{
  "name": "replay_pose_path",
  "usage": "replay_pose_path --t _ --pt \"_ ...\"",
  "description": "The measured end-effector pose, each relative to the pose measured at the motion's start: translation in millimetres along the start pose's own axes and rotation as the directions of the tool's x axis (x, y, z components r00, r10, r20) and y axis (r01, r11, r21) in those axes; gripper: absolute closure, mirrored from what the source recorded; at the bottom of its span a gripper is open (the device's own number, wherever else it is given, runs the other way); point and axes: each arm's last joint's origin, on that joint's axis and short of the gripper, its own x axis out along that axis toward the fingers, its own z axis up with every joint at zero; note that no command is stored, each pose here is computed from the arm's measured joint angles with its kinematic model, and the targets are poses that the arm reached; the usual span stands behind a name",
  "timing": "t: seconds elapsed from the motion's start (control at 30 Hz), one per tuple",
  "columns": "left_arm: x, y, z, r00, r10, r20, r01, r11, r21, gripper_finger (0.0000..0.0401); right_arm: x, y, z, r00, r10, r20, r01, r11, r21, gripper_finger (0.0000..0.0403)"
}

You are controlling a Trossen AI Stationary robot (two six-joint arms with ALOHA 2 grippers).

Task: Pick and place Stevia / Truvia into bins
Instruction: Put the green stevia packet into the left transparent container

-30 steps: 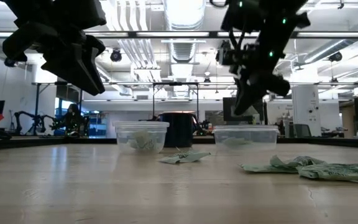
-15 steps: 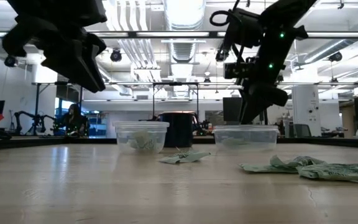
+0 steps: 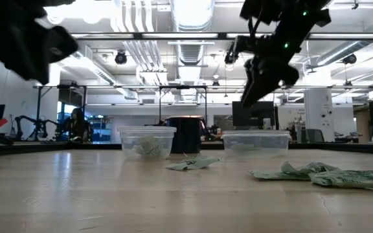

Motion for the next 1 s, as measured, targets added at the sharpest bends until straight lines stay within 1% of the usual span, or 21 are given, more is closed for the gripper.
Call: replay_pose_path --t 0.17,0.37,0.5,0.6,0.67,0.77,0.83,1.0 --pt "-1 -26 -14 0.998 -0.053 -0.028 0.051 0.998 -0.046 0.0323 -7 17 4 0.984 0.106 0.140 -0.101 0.994 -0.043 0.0259" --pt "8 -50 -28 0.996 -0.061 -0.072 0.055 0.995 -0.083 0.0340 -2 36 0 0.941 0.196 0.277 -0.179 0.980 -0.087 0.0257" --pt "20 -59 -35 0.993 -0.046 -0.106 0.038 0.996 -0.083 0.0343 1 43 -3 0.919 0.236 0.316 -0.220 0.972 -0.086 0.0261" --pt "33 -60 -43 0.986 -0.002 -0.166 -0.011 0.997 -0.076 0.0343 2 47 -5 0.899 0.276 0.341 -0.267 0.961 -0.076 0.0260" --pt "38 -61 -45 0.982 0.007 -0.188 -0.021 0.997 -0.074 0.0343 3 48 -7 0.885 0.297 0.359 -0.294 0.954 -0.064 0.0254" --pt "41 -62 -47 0.977 -0.001 -0.215 -0.015 0.997 -0.074 0.0343 5 49 -10 0.882 0.299 0.364 -0.301 0.952 -0.054 0.0242" --pt "41 -62 -47 0.974 -0.010 -0.226 -0.011 0.996 -0.093 0.0342 5 50 -11 0.882 0.300 0.365 -0.304 0.951 -0.046 0.0234" --pt "38 -63 -48 0.969 -0.042 -0.243 0.011 0.992 -0.124 0.0322 5 50 -11 0.881 0.300 0.367 -0.306 0.951 -0.042 0.0218"
